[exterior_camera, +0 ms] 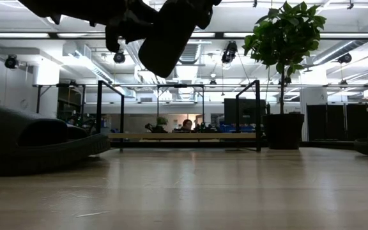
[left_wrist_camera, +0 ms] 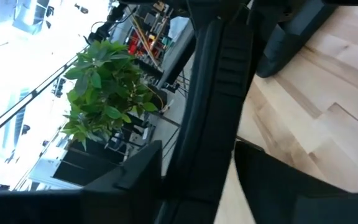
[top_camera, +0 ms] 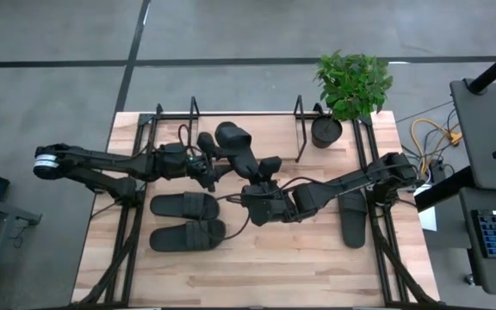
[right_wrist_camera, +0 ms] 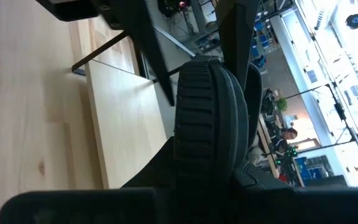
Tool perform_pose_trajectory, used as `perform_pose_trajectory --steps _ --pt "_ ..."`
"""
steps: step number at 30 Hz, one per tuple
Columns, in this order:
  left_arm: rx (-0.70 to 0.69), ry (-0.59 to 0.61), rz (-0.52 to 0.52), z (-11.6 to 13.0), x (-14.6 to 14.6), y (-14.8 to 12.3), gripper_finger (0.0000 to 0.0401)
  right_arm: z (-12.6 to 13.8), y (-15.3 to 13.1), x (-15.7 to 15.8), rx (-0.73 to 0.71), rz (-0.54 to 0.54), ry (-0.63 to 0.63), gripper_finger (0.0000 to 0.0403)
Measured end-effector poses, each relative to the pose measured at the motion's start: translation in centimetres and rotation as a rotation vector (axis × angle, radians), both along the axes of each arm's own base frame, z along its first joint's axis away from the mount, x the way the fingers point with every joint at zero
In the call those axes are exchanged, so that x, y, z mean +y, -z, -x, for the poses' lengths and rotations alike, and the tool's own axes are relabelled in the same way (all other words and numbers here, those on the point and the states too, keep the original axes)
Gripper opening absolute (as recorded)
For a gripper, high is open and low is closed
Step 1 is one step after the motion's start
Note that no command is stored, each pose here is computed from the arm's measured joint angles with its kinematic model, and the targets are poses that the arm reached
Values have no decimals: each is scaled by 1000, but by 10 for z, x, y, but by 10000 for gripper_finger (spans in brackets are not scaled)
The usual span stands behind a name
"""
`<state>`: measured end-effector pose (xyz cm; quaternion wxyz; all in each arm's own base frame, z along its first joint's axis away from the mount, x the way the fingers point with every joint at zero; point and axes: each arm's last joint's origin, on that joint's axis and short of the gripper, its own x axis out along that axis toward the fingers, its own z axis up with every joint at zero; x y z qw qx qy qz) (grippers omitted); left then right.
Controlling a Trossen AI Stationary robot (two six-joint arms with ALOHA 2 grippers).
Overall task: Pick and place slides into the shelf
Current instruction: Put the black slide on the shelf
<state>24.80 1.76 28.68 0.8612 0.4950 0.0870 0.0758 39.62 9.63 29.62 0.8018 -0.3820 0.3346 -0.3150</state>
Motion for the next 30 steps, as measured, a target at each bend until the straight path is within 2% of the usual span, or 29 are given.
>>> perform_pose_trajectory --steps 7,13,20,24,26,30 --pt "5 0 0 2 0 0 55 -1 -2 0 27 15 -30 49" --pt "-2 0 -16 3 0 -1 53 -2 -4 1 20 21 -37 52" --pt "-25 2 -60 17 -1 -3 52 5 -16 7 -24 14 -46 159" --pt "-56 0 -69 27 -1 -7 51 19 -28 16 -20 9 -82 189" --pt "-79 3 -70 31 -1 -11 51 30 -34 20 1 -26 -125 192" --pt "-111 68 -72 39 -4 -15 51 51 -47 19 14 -169 -217 188"
